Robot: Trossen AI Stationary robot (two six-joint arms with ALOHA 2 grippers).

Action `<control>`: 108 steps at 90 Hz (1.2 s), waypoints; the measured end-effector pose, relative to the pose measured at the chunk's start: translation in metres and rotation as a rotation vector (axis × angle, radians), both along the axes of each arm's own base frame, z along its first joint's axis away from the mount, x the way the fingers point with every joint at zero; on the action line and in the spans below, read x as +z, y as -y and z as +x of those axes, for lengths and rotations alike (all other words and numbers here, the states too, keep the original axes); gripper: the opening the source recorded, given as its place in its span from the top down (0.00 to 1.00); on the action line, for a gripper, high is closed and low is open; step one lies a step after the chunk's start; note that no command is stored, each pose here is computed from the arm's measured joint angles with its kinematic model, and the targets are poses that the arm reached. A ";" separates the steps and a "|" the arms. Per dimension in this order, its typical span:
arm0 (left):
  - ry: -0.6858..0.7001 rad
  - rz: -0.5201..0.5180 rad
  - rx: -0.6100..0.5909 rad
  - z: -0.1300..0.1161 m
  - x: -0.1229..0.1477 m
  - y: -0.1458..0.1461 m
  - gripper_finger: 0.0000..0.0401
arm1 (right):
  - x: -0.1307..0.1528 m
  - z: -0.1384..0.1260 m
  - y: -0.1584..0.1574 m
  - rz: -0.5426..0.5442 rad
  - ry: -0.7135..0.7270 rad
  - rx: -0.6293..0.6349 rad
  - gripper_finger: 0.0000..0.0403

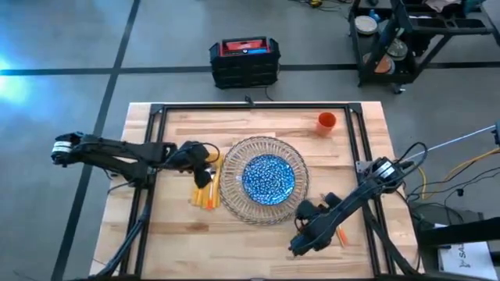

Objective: Set table place
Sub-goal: Put the orange spoon on the brown placemat to the right of the blue plate

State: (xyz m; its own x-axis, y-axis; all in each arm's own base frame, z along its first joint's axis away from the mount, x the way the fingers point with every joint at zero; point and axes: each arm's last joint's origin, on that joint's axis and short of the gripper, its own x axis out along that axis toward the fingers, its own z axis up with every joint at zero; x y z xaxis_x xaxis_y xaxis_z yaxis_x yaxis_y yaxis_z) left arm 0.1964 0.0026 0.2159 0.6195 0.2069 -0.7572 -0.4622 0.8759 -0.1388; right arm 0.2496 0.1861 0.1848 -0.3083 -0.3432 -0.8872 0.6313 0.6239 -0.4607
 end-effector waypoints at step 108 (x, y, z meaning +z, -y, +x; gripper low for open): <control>-0.007 0.170 -0.060 -0.018 0.017 0.016 0.95 | -0.045 -0.103 0.022 0.276 0.399 -0.261 0.86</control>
